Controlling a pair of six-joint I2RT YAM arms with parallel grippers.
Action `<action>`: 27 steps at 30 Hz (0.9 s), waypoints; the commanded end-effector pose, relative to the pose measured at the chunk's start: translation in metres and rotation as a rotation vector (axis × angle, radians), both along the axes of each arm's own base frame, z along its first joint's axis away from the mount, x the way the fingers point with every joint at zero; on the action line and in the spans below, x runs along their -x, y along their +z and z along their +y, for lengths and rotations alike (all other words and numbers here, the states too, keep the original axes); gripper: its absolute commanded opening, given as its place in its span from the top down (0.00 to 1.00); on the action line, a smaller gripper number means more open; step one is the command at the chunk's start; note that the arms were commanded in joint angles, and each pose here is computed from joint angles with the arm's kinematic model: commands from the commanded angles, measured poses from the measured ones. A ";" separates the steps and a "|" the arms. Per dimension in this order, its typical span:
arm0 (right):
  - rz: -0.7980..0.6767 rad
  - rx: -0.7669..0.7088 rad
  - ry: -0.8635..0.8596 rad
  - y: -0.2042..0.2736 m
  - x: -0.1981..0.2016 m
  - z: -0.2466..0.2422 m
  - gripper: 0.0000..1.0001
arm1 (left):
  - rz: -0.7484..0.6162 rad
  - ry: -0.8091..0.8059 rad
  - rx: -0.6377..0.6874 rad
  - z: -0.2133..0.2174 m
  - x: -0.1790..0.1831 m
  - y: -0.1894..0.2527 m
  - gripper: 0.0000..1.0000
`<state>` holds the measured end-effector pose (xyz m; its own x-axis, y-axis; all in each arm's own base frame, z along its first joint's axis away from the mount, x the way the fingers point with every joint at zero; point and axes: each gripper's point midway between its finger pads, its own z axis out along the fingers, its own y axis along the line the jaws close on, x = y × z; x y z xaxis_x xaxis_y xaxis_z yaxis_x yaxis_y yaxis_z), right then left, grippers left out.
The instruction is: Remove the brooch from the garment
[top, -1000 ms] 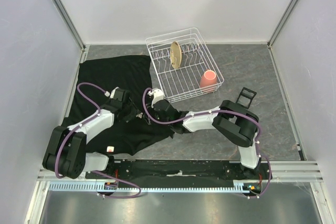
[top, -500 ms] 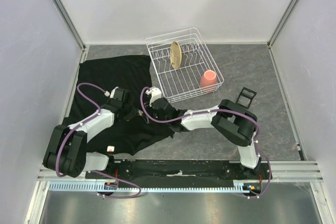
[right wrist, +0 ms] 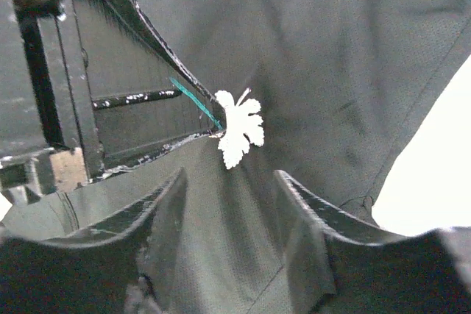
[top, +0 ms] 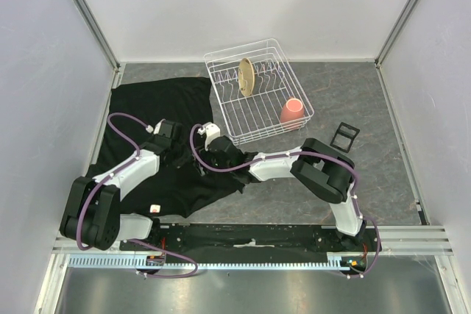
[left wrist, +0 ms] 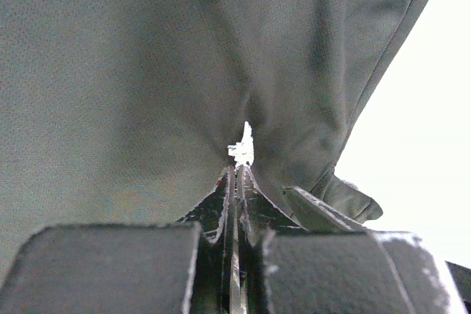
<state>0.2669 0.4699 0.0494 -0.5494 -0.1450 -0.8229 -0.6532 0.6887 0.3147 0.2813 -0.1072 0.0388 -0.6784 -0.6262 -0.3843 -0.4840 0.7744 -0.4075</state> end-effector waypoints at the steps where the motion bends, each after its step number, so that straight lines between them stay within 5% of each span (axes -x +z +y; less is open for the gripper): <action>1: -0.028 -0.018 0.033 0.011 -0.006 0.013 0.46 | 0.003 -0.004 -0.058 0.009 -0.002 0.004 0.98; 5: -0.029 -0.021 0.050 0.010 -0.004 0.016 0.60 | 0.014 -0.014 -0.060 0.008 -0.002 0.003 0.98; 20: -0.021 -0.015 0.048 -0.002 -0.011 0.029 0.61 | 0.010 -0.032 -0.043 0.003 -0.003 0.011 0.98; 27: -0.015 -0.035 0.028 -0.003 -0.013 0.029 0.71 | 0.014 -0.046 -0.029 0.000 -0.001 0.012 0.98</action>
<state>0.2704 0.4887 0.0379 -0.5444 -0.1800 -0.8193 -0.6846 0.6597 0.3100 0.2776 -0.0999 0.0383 -0.6928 -0.6135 -0.3789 -0.4987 0.7872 -0.3628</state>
